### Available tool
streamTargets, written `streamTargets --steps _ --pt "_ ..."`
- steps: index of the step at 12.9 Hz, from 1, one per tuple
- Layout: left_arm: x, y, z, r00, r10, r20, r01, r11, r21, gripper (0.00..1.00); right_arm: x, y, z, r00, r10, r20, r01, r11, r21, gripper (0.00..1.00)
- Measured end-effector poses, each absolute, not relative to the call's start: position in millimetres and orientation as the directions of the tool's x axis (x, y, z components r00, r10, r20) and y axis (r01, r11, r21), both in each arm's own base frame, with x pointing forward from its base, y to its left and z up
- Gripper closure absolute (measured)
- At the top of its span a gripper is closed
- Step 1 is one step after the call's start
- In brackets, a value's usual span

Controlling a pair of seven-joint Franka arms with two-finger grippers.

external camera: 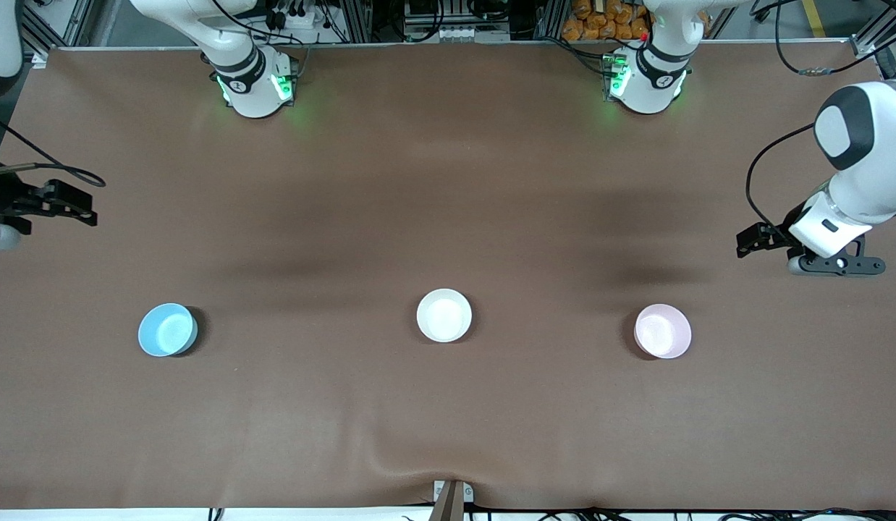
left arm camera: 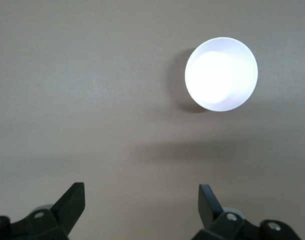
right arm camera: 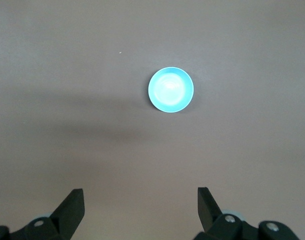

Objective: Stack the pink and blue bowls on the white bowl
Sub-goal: 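Move the left gripper toward the pink bowl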

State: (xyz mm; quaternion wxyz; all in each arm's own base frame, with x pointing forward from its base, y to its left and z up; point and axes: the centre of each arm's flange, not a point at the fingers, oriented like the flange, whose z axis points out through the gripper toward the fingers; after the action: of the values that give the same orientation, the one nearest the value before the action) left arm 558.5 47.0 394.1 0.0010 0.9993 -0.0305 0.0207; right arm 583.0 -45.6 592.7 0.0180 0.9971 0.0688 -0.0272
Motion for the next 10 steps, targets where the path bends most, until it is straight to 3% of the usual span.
streamTargets --steps 10 --pt "597 4 296 0.977 -0.114 0.178 -0.120 -0.993 0.021 0.00 572 -60 598 0.988 -0.106 -0.111 -0.102 -0.994 0.041 0.00"
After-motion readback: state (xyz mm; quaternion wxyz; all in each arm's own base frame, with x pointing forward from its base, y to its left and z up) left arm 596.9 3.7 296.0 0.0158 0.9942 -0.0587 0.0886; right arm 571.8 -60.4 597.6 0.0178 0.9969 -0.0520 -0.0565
